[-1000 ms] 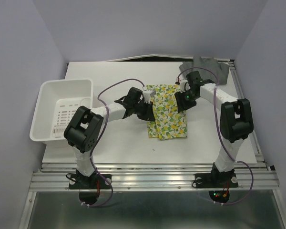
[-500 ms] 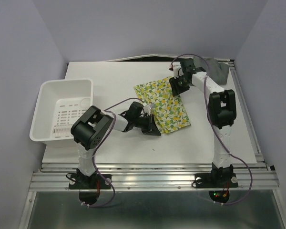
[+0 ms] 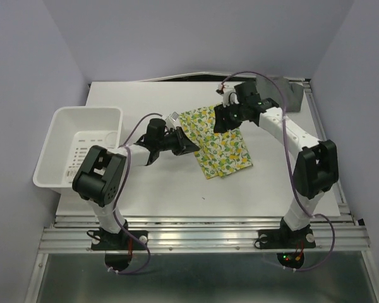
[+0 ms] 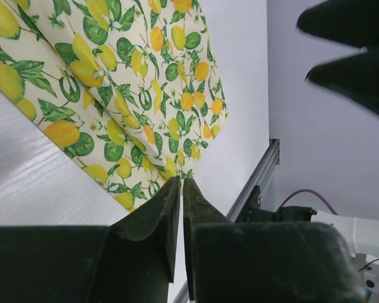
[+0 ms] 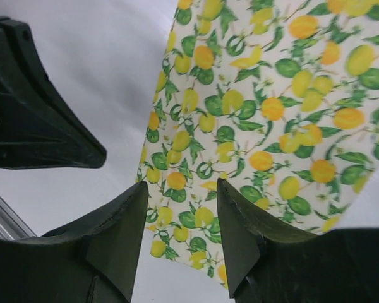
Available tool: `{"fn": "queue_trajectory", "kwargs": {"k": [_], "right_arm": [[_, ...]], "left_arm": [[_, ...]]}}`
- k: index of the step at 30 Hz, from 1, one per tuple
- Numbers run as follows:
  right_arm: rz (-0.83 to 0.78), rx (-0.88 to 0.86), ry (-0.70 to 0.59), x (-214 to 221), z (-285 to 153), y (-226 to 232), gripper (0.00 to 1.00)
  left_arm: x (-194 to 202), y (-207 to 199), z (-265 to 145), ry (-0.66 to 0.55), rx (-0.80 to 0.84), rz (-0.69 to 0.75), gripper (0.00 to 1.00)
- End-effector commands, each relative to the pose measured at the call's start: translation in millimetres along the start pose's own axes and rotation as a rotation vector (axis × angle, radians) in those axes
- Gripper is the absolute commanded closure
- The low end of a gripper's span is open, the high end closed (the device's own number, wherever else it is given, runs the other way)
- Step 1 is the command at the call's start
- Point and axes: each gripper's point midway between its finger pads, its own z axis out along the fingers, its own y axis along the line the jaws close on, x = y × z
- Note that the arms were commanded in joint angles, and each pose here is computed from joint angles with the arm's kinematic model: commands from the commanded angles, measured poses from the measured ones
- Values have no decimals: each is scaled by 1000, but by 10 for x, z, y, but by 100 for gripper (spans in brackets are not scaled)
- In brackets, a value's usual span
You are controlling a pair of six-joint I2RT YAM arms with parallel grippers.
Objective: Fold and stack the skirts
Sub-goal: Fold the skirt
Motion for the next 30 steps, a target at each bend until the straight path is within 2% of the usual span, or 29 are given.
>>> {"fn": "queue_trajectory", "kwargs": {"k": [1, 6, 15, 22, 30], "right_arm": [[21, -31, 36, 206, 435, 141, 48], [60, 18, 41, 245, 722, 141, 50], [104, 128, 88, 541, 1007, -109, 51], [129, 80, 71, 467, 1042, 21, 50], [115, 48, 125, 601, 1182, 145, 52]], "left_arm": [[-188, -32, 141, -25, 11, -26, 84], [-323, 202, 294, -46, -80, -83, 90], [-456, 532, 489, -104, -260, -12, 95], [-339, 920, 621, -58, -354, -49, 97], [-327, 988, 653, -50, -369, -54, 98]]}}
